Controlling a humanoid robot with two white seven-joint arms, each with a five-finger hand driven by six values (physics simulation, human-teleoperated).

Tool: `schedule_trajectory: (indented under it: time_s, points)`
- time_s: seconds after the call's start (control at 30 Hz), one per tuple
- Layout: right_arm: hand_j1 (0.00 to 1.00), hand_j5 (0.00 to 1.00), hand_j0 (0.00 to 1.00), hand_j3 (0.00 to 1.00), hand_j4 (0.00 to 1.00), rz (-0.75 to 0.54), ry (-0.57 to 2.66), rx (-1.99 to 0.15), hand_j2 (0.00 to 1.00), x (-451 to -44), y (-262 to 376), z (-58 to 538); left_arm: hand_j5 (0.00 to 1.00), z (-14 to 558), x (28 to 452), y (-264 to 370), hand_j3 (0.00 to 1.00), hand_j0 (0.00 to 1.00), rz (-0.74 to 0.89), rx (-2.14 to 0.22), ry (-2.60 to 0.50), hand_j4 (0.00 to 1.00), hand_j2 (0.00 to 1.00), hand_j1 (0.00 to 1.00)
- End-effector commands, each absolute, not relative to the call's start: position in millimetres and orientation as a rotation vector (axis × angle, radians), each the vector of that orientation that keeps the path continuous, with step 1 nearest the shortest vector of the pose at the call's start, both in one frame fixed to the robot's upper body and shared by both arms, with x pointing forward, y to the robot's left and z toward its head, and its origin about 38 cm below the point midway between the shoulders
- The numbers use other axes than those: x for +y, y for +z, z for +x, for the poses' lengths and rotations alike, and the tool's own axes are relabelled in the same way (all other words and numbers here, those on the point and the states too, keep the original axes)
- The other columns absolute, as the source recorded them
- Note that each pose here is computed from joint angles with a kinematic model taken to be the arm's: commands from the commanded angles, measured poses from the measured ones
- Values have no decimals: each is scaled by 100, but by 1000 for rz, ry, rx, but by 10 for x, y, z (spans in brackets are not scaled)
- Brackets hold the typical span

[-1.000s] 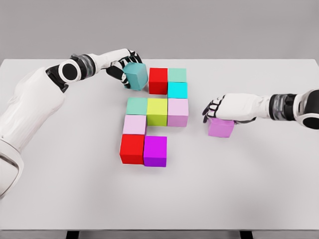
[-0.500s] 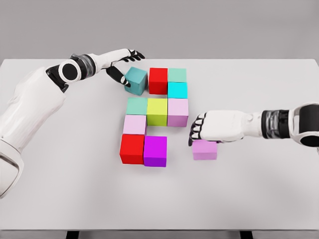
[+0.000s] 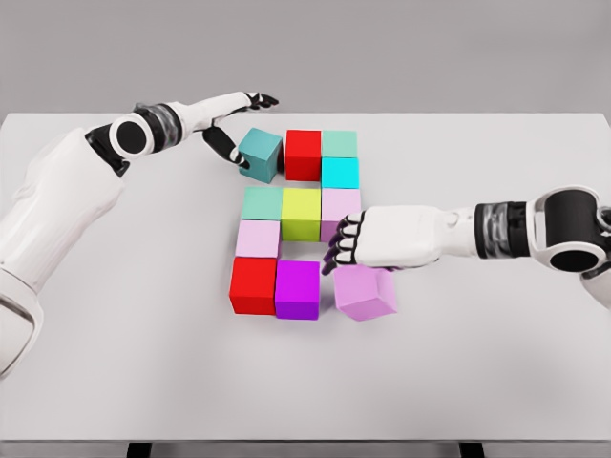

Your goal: Assemble the squares on the desktop into the number 2

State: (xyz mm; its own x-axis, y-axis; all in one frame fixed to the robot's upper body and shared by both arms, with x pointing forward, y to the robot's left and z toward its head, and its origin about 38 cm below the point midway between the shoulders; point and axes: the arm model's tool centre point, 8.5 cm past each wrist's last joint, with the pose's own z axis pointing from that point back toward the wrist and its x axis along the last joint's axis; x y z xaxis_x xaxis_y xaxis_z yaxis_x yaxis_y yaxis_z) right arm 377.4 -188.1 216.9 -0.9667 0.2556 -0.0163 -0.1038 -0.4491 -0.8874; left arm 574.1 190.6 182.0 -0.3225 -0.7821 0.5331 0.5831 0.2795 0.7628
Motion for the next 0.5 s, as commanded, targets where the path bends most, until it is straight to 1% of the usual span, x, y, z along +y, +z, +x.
schedule_trajectory:
  time_s: [0.0, 0.13, 0.23, 0.3, 0.37, 0.47]
  points:
    - [100, 100, 100, 100, 100, -236, 2478, -1527, 100, -1902, 2218, 3808, 100, 5739, 1875, 1834, 100, 100, 186, -1321, -1376, 100, 100, 100]
    - [100, 100, 100, 100, 100, -297, 2436, -1548, 100, -2022, 2350, 3865, 100, 5739, 1824, 1825, 100, 100, 170, -1323, -1362, 100, 100, 100]
    - [100, 100, 100, 100, 100, -285, 2407, -1557, 100, -2094, 2385, 3862, 100, 5744, 1822, 1819, 100, 100, 172, -1319, -1360, 100, 100, 100]
    - [100, 100, 100, 100, 100, -323, 2341, -1568, 100, -2275, 2459, 3896, 100, 5744, 1822, 1819, 100, 100, 172, -1319, -1360, 100, 100, 100]
    - [100, 100, 100, 100, 100, -399, 2296, -1516, 100, -2580, 2524, 3940, 100, 5741, 1818, 1807, 100, 100, 170, -1317, -1360, 100, 100, 100]
    - [100, 100, 100, 100, 100, -418, 2270, -1440, 100, -2808, 2442, 3975, 100, 5739, 1777, 1801, 100, 100, 164, -1319, -1363, 100, 100, 100]
